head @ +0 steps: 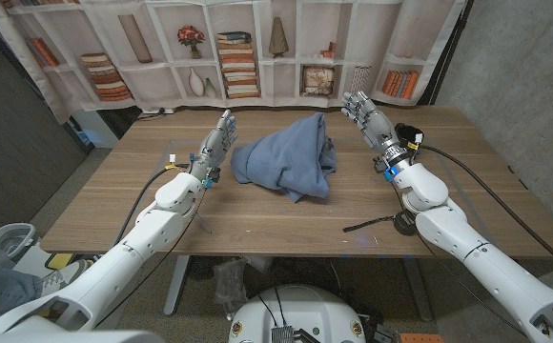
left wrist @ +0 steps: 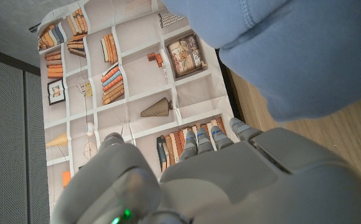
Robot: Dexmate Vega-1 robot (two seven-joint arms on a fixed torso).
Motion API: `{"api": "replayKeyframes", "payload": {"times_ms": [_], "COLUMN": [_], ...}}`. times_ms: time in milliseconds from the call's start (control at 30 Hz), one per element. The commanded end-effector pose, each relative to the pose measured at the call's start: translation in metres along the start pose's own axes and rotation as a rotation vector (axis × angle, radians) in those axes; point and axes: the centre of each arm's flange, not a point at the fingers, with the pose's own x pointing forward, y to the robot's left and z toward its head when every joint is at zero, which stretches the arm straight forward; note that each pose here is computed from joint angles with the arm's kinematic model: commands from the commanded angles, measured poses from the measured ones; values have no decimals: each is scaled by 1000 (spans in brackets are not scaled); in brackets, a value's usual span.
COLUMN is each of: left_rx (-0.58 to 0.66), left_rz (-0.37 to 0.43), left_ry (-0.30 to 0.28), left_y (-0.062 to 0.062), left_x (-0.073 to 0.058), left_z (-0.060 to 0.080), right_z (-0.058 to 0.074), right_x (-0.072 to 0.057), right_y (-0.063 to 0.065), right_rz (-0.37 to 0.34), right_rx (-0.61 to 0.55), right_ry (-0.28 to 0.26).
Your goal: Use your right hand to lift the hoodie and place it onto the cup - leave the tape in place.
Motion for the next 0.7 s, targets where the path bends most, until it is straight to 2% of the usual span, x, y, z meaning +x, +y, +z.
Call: {"api": "replayKeyframes", "payload": {"times_ms": [33, 200, 700], "left_rx": [-11, -19, -7], "left_rz": [-8, -1, 12], "left_ry": [-3, -7, -29], "left_y": [-1, 1, 6], "left_x": [-2, -7, -19], "left_z": [-2, -3, 5], "right_z": [10, 16, 21], "right_x": [5, 7, 8], "right_y": [18, 26, 32], "right_rz": [72, 93, 97], "right_rx": [-45, -101, -155], "right_ry": [-26, -44, -75]}}
